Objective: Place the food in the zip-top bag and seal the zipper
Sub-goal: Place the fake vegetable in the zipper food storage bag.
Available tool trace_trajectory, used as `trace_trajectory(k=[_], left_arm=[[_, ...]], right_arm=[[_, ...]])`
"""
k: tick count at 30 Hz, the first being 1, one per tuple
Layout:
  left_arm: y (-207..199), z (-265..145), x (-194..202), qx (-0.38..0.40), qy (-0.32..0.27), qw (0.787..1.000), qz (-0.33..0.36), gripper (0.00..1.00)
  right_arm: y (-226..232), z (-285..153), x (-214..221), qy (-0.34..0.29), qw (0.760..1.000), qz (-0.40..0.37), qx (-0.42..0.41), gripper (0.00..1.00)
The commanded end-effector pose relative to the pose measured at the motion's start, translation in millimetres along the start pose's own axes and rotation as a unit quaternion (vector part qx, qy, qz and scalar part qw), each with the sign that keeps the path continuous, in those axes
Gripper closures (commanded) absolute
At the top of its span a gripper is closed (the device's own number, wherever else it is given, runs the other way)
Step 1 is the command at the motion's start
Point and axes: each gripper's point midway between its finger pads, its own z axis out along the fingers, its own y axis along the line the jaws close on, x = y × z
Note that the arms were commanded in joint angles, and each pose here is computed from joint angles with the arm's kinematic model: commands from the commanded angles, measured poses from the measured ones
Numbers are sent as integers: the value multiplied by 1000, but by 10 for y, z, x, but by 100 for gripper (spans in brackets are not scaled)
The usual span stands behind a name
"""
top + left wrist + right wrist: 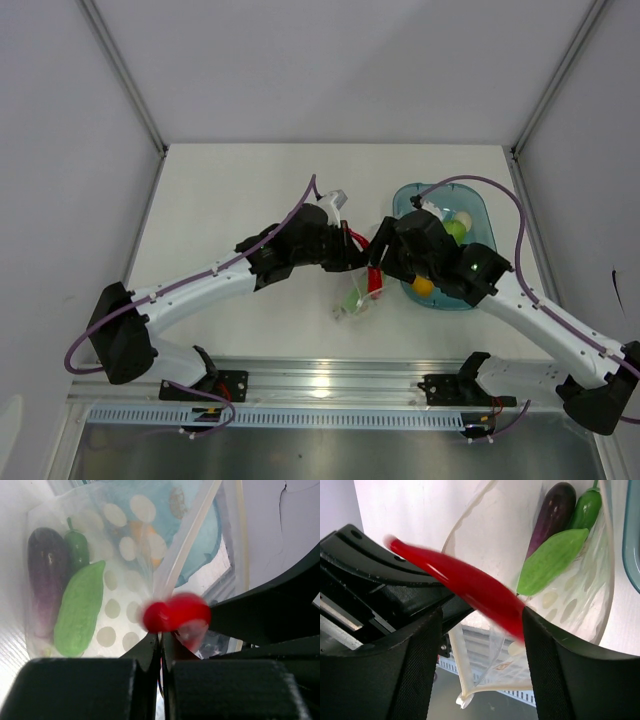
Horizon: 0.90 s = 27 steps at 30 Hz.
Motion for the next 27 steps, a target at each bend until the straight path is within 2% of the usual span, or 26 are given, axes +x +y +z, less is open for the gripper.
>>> trace_trajectory(k=[1,12,14,15,16,20,25,27], left_arm=[[-165,-121,-183,19,-28,999,0,99],[-145,-124,-182,14,-28,1000,4,99],[-134,-122,-173,13,-26,1000,4,99],[-114,-123,-150,11,-24,1000,3,99],[-145,-139,-161,16,-24,1000,3,100],[-199,-242,-200,26,-36,999,7,99],[-168,-249,-208,14,-33,999,14,99],[-151,-231,-188,17,-33,999,12,99]], right_arm=[[-13,-73,-113,-28,1000,8,5,33],[-47,-247,-429,-66,998,-5,17,32],[-107,-306,-536,-77,997,-12,28,14],[-184,-323,-655,-91,995,-7,41,11],[-243,-358,-723,-98,994,-8,51,1],[-570,-461,-999,-108,991,-6,85,1],[-1058,-587,-1364,-149,980,34,125,1],[-1127,-556,-1402,-131,985,35,111,1]])
